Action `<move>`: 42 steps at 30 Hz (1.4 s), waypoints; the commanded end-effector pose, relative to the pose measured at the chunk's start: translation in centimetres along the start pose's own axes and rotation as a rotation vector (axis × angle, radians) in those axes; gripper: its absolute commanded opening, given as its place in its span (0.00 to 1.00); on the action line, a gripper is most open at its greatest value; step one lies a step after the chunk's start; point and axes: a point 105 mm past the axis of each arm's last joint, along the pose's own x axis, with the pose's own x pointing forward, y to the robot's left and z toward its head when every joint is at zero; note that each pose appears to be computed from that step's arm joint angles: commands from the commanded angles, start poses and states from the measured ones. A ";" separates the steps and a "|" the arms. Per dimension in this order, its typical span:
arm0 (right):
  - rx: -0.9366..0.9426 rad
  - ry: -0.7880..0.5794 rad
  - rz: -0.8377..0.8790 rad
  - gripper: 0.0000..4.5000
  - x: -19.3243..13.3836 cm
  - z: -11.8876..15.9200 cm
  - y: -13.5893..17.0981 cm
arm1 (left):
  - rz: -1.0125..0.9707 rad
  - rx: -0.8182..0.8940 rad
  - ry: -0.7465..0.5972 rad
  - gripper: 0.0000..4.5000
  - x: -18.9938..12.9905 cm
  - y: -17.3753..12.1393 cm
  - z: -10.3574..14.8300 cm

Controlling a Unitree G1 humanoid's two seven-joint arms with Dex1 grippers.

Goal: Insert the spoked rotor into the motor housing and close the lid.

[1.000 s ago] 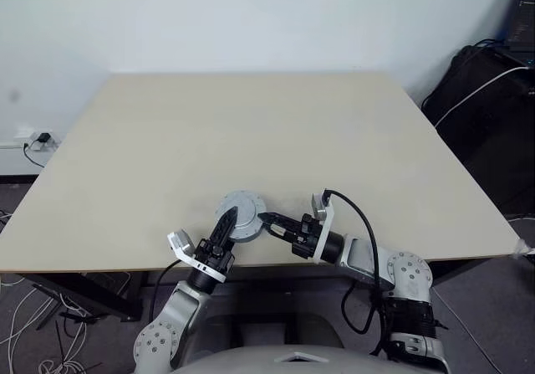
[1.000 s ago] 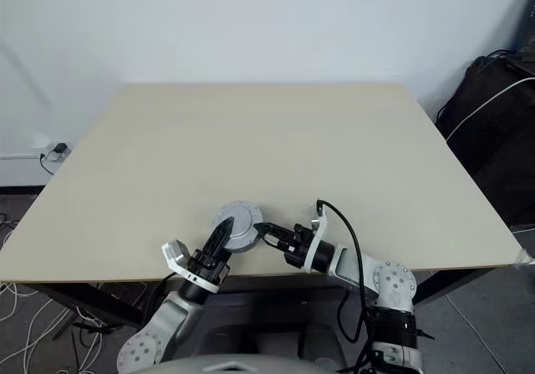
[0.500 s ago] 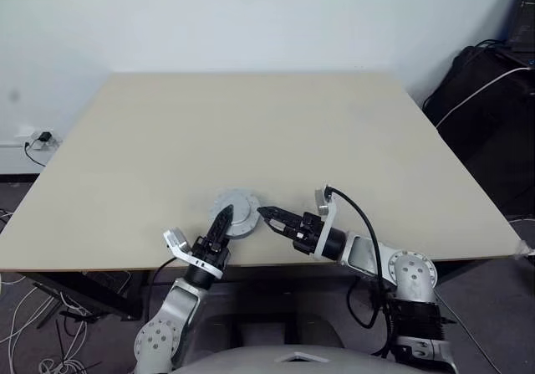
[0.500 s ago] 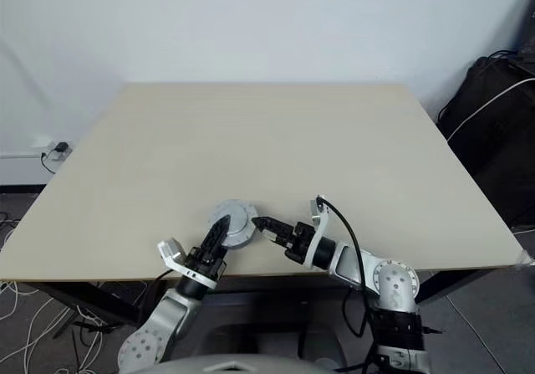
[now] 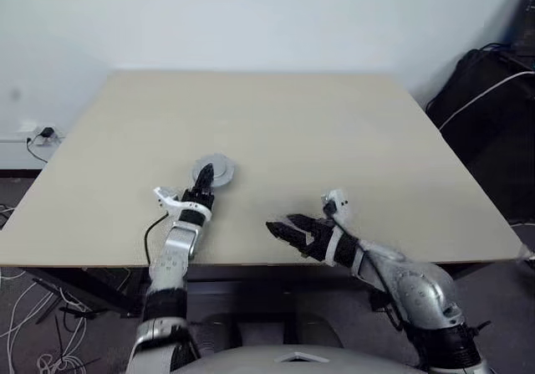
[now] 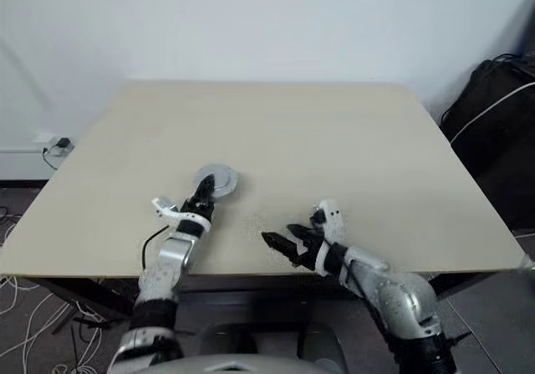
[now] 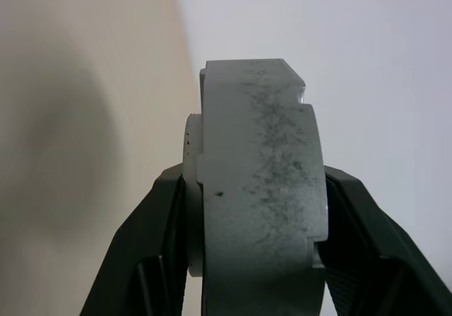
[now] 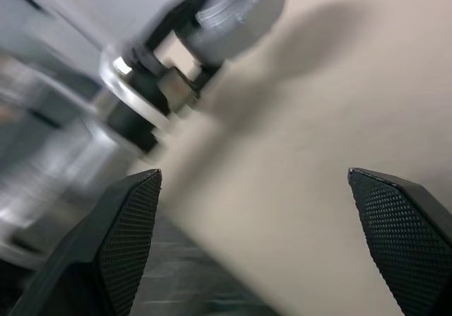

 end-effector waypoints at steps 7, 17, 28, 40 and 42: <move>-0.418 -0.184 -0.230 1.00 -0.4 1.0 -2.3 | 0.052 0.084 0.001 0.46 5.1 -2.0 0.3; -0.572 -0.194 -0.371 1.00 -0.4 -0.2 -4.2 | 0.254 0.099 -0.041 0.46 6.0 0.6 1.3; -0.568 -0.181 -0.392 1.00 -0.2 -0.5 -4.7 | 0.359 0.127 0.020 1.00 4.7 2.8 0.6; -0.375 -0.101 -0.452 1.00 -0.8 -2.5 -6.4 | 0.447 1.010 0.420 1.00 -6.0 7.4 -0.3; -0.339 -0.124 -0.474 1.00 -0.8 -2.4 -6.7 | 0.368 1.163 0.375 1.00 -7.3 6.5 0.3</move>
